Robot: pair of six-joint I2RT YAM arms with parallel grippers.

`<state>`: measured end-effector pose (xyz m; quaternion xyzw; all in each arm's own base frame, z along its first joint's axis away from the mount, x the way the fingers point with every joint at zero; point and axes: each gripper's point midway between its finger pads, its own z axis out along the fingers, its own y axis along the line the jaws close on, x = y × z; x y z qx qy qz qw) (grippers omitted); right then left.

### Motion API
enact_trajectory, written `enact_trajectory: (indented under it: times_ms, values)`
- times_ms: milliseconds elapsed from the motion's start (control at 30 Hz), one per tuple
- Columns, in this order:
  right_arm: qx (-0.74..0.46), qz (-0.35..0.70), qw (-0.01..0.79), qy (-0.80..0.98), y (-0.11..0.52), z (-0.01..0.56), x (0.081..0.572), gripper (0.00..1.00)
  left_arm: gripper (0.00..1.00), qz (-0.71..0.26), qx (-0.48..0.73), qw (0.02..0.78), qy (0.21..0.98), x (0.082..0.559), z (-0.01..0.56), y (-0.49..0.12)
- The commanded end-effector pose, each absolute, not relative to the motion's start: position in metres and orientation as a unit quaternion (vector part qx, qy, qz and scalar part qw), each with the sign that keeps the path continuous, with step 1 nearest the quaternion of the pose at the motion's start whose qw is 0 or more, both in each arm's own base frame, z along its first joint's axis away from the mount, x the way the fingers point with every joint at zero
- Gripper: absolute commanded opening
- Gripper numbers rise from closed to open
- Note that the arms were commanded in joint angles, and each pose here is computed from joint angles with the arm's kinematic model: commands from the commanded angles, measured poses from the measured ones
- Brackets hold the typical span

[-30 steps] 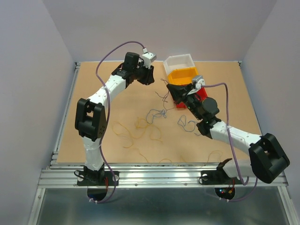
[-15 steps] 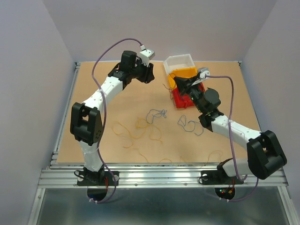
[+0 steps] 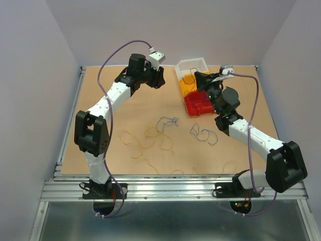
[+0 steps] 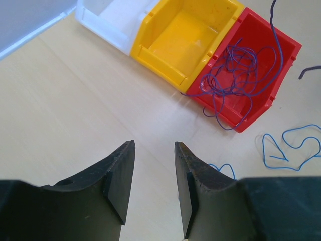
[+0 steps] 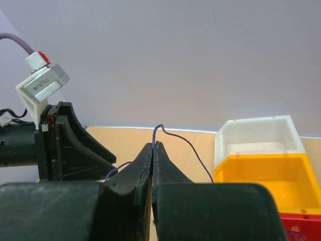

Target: Untangle the cables

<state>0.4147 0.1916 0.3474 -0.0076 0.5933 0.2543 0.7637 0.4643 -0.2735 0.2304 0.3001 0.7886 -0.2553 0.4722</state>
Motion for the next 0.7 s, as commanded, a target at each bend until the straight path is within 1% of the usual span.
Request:
enact_trajectory:
  times_ms: [0, 100, 300, 533, 667]
  values:
    - [0.045, 0.246, 0.801, 0.544, 0.166, 0.407, 0.409, 0.0, 0.49, -0.256, 0.31, 0.508, 0.762, 0.46, 0.262, -0.271]
    - [0.067, 0.236, 0.808, 0.536, 0.153, 0.415, 0.4, 0.0, 0.49, -0.258, 0.311, 0.507, 0.762, 0.46, 0.262, -0.272]
    - [0.096, 0.188, 0.798, 0.564, 0.131, 0.397, 0.395, 0.01, 0.52, -0.292, 0.341, 0.484, 0.751, 0.447, 0.249, -0.287]
    - [0.104, 0.16, 0.782, 0.593, 0.123, 0.362, 0.408, 0.01, 0.52, -0.333, 0.382, 0.446, 0.737, 0.425, 0.206, -0.329]
    - [0.108, 0.151, 0.769, 0.612, 0.121, 0.339, 0.419, 0.01, 0.55, -0.334, 0.422, 0.449, 0.713, 0.409, 0.184, -0.364]
